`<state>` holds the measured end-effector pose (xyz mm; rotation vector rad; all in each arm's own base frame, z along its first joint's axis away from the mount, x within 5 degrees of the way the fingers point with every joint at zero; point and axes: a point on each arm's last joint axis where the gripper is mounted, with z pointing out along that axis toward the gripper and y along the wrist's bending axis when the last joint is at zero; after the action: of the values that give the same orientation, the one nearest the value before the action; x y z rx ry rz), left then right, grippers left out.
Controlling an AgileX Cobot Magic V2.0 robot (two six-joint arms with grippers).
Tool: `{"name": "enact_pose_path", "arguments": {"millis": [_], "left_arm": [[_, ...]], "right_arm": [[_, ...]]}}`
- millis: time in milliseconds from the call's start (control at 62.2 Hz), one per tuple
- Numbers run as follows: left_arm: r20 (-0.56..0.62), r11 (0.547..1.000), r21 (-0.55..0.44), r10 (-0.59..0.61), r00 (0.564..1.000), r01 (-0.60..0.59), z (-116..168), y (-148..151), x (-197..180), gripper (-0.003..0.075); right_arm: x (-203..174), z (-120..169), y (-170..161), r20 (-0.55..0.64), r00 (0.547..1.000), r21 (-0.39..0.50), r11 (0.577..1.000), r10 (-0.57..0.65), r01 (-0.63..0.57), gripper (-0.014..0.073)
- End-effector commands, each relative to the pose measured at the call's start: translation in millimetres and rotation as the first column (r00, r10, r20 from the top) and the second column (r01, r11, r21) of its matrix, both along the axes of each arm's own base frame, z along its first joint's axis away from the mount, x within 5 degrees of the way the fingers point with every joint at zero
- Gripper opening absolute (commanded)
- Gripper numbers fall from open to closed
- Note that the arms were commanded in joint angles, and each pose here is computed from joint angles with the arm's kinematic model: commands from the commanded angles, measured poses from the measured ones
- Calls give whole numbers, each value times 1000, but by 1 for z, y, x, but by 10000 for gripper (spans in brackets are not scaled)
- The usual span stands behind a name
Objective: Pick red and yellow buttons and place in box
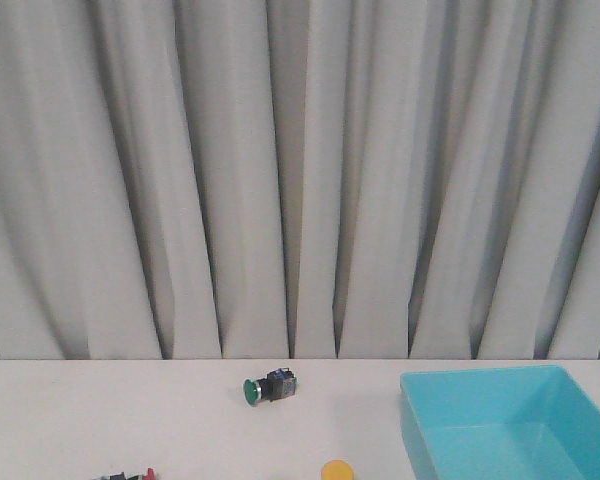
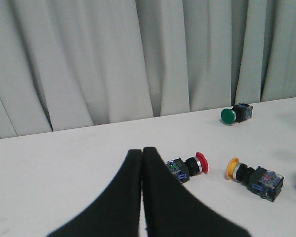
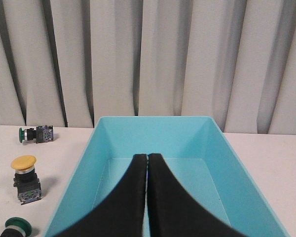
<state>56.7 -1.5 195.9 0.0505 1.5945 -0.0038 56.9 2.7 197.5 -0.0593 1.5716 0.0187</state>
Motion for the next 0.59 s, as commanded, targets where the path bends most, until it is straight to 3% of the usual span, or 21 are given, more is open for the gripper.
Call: {"name": "enact_pose_path", "arguments": {"millis": [0,579], "left_arm": [[35,1000,-16,-6,999,6,-9,-1,1,-6],[43,1000,-16,-7,999,7,-9,-1,1,-7]], "right_arm": [[-1,4,0,72,997,-7,1000,-1,2,-3],[-1,4,0,72,997,-7,1000,-1,2,-3]]}}
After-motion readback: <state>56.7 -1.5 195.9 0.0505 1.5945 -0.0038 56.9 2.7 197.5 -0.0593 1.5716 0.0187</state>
